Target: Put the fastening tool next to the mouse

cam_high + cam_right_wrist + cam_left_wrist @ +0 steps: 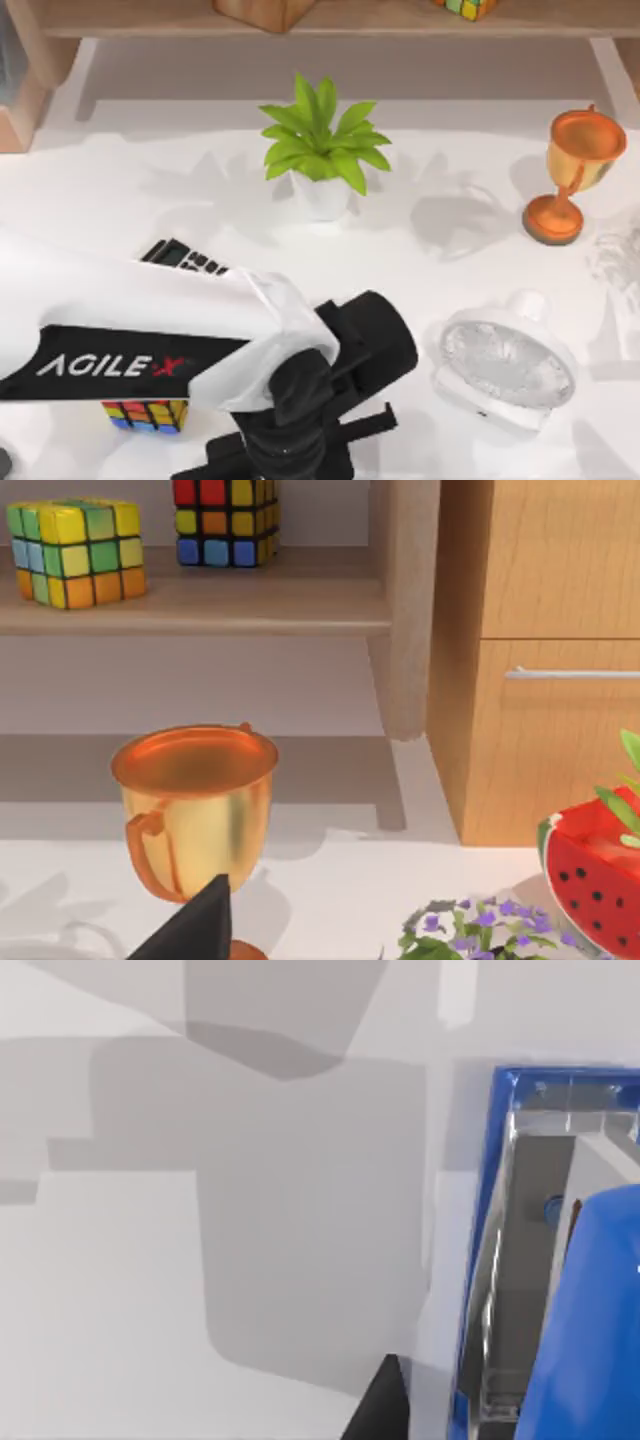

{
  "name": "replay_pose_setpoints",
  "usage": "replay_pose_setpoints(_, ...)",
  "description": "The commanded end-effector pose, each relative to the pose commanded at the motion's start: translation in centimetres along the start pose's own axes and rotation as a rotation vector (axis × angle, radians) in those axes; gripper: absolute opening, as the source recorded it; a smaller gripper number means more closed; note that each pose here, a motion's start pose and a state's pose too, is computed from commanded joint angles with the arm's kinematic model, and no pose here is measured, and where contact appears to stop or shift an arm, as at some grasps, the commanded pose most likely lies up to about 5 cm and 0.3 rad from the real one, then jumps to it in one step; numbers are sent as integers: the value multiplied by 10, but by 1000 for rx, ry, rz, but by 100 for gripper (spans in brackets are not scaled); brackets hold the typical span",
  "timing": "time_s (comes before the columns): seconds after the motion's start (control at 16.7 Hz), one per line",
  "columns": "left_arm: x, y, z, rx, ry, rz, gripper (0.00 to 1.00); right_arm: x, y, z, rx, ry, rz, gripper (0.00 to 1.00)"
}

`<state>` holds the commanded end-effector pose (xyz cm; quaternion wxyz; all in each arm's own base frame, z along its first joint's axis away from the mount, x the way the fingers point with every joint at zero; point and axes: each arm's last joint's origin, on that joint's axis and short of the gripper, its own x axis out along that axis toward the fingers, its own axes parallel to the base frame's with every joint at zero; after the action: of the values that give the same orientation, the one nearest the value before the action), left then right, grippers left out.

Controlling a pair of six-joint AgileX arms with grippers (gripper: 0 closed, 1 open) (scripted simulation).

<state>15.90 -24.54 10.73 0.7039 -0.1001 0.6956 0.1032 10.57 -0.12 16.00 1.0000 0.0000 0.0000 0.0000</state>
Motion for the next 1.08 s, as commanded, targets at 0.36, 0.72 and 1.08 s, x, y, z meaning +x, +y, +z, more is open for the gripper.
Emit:
replay_pose_setpoints(0.36,-22,1,1,10,-2,-8,0,0,0,0,0,0,0,100)
replay_pose_setpoints(0.72,-36,2,0,10,0,-3,0,0,0,0,0,0,0,100)
replay_pose_setpoints(1.08,-61,-3,29,32,-19,-97,0,0,0,0,0,0,0,100)
